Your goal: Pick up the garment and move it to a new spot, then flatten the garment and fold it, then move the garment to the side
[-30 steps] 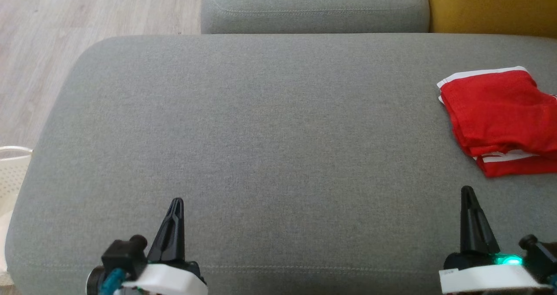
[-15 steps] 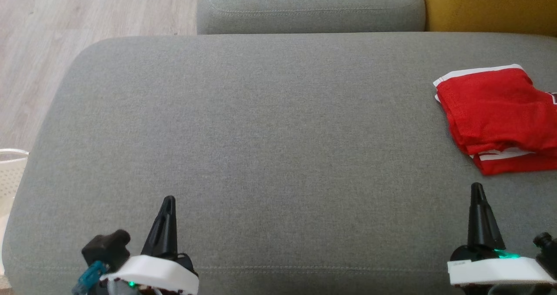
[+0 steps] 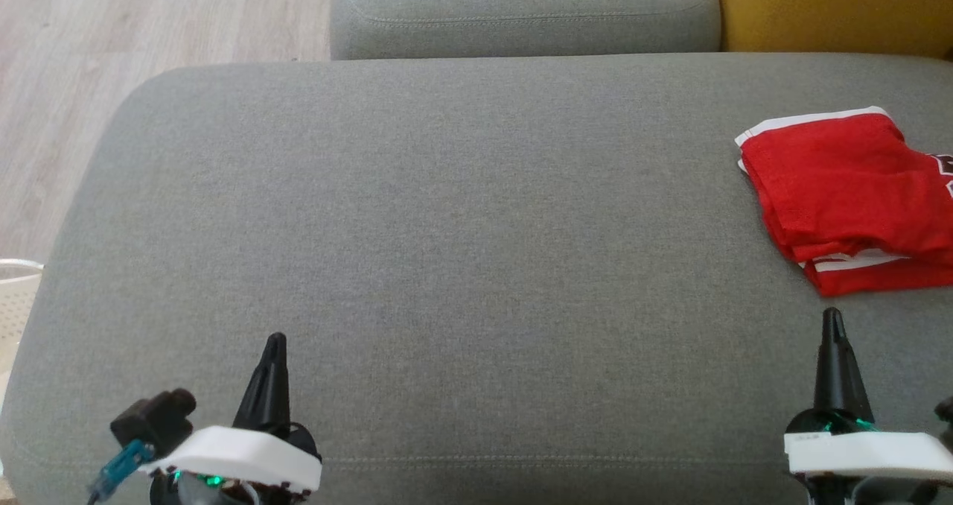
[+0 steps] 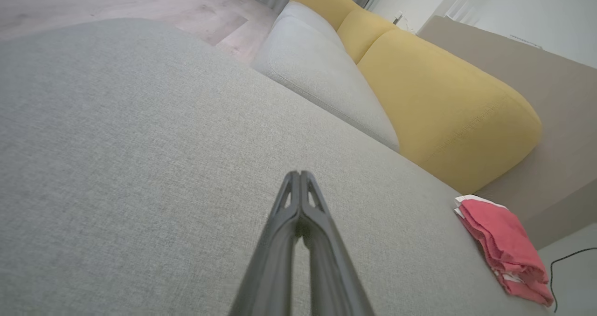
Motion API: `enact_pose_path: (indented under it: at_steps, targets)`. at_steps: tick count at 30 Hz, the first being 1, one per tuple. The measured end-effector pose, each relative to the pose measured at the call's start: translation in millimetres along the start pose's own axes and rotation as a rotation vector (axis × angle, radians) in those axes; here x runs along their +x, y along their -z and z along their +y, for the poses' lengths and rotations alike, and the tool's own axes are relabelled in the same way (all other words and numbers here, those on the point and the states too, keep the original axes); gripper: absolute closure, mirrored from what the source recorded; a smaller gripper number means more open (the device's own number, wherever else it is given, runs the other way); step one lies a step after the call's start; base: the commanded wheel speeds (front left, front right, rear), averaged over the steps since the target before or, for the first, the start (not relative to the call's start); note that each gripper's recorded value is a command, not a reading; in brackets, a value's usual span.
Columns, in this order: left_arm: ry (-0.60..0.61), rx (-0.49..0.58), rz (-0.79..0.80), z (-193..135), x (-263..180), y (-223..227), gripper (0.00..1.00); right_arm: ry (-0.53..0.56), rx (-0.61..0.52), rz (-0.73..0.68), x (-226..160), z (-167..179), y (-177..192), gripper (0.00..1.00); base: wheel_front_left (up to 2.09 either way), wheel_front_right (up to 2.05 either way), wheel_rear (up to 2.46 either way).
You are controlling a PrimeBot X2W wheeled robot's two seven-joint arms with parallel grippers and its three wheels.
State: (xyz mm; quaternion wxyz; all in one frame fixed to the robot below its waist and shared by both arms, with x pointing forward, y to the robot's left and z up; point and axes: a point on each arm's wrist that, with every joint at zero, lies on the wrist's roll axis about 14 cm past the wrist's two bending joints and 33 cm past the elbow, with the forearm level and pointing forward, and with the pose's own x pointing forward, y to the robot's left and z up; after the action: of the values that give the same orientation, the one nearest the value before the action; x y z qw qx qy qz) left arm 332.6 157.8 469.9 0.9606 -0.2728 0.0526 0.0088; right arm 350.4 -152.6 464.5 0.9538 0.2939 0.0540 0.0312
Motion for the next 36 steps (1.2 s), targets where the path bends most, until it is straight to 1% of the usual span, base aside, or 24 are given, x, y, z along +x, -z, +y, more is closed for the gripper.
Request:
enact_pose_path:
  at_steps: [27,36]
  targets:
    - [-0.030,-0.335,0.034,11,12,-2,1.00,0.062,0.320,-0.022,7,-16,-12,1.00,0.00,0.00,0.00]
    - [-0.034,-0.432,0.042,13,16,-3,1.00,0.075,0.422,-0.029,8,-20,-15,1.00,0.00,0.00,0.00]
